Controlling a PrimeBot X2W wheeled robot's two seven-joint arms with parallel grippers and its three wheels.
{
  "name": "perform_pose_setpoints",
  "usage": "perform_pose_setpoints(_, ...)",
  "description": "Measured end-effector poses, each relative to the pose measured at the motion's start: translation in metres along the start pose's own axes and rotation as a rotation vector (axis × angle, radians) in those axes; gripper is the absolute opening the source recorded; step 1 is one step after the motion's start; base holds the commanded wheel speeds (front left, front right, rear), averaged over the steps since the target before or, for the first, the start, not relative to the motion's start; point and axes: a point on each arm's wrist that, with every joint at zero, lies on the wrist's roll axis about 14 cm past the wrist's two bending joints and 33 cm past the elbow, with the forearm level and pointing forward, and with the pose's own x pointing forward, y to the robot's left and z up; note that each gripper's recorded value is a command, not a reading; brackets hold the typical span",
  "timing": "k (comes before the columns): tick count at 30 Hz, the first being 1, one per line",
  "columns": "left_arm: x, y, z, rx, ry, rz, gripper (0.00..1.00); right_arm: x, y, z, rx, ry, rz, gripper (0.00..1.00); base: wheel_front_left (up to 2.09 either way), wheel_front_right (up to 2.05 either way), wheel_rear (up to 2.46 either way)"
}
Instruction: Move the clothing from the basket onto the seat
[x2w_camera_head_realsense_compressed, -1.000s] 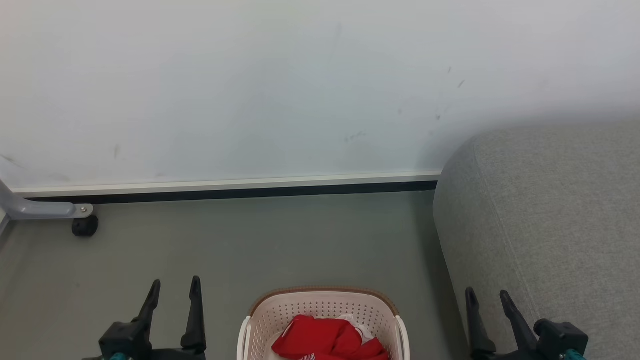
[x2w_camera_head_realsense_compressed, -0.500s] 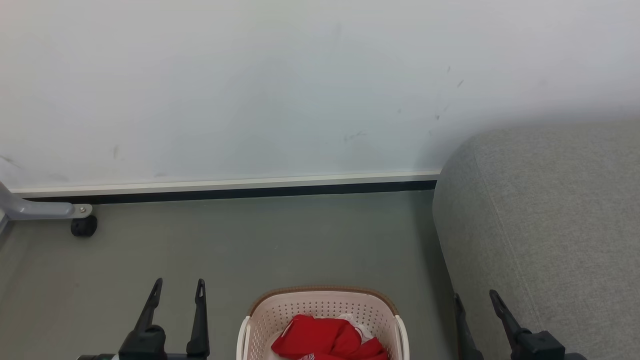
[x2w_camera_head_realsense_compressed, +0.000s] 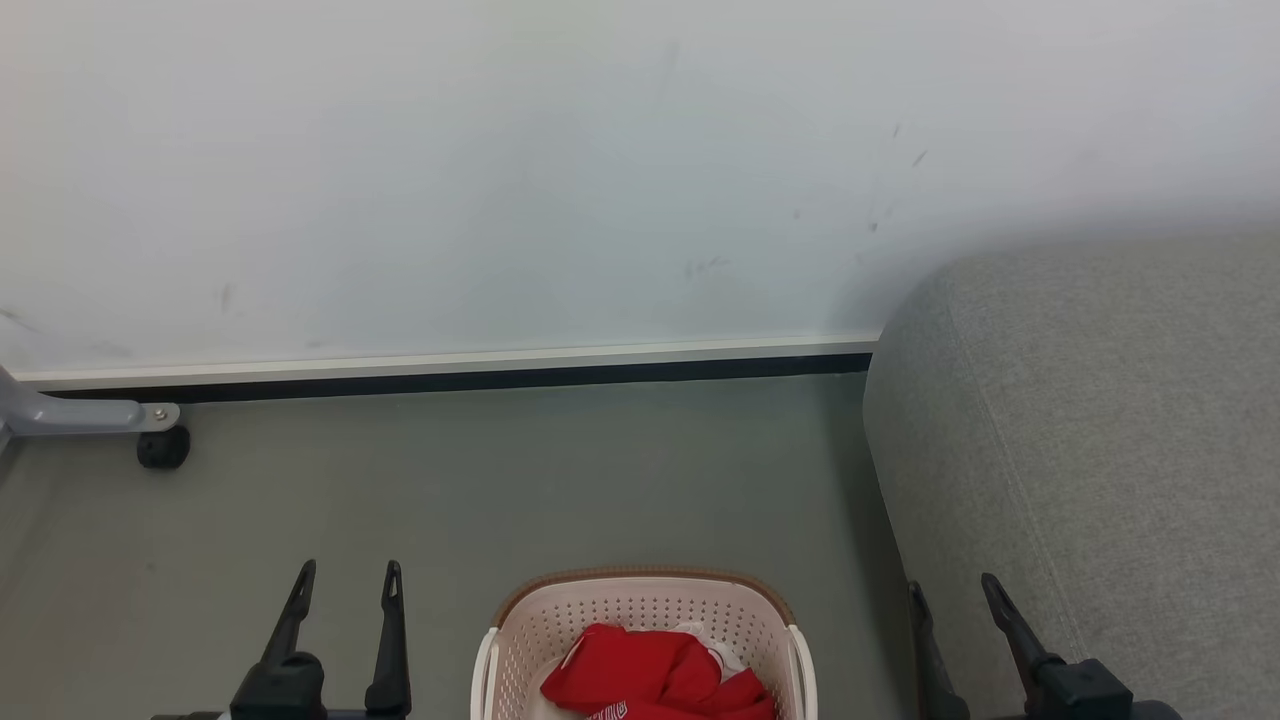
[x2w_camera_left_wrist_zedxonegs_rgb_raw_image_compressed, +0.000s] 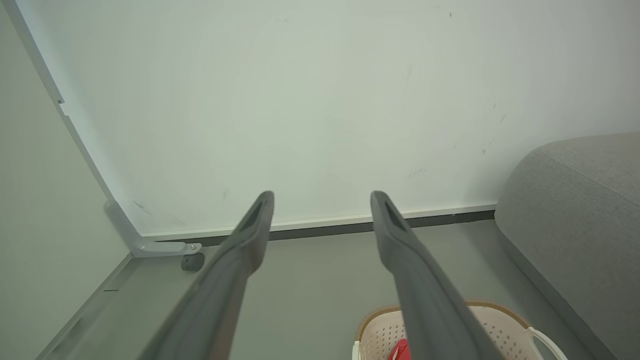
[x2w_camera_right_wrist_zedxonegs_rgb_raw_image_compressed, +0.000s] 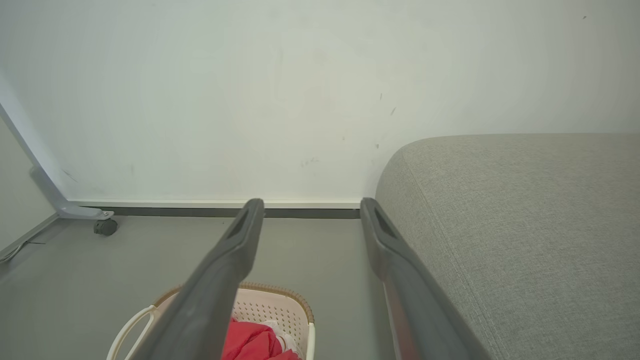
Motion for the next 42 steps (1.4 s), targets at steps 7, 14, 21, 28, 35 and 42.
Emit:
perform_pose_setpoints(7,0.001,0.001,-0.003,-0.002,0.008,0.003,1.0,0.001,-0.001,-0.001,0.0,0.002,-0.004,1.0,0.0,0.0,0.0)
perform_pose_setpoints(14,0.004,-0.002,-0.008,-0.006,0.023,-0.008,1.0,0.003,-0.002,-0.002,0.0,0.005,-0.005,1.0,0.0,0.0,0.0)
perform_pose_setpoints(21,0.011,-0.008,-0.018,-0.007,0.054,-0.034,1.0,0.011,-0.007,-0.004,0.002,0.01,-0.017,1.0,0.0,0.0,0.0)
perform_pose_setpoints(28,0.029,-0.025,-0.035,0.002,0.096,-0.096,1.0,0.034,-0.018,0.002,-0.003,-0.018,-0.039,1.0,0.0,0.0,0.0)
perform_pose_setpoints(35,0.043,-0.051,-0.076,0.027,0.203,-0.202,1.0,0.056,-0.029,-0.004,-0.01,-0.013,-0.057,1.0,0.0,0.0,0.0)
perform_pose_setpoints(42,0.059,-0.078,-0.113,0.032,0.289,-0.301,1.0,0.078,-0.045,-0.002,-0.021,-0.037,-0.087,1.0,0.0,0.0,0.0)
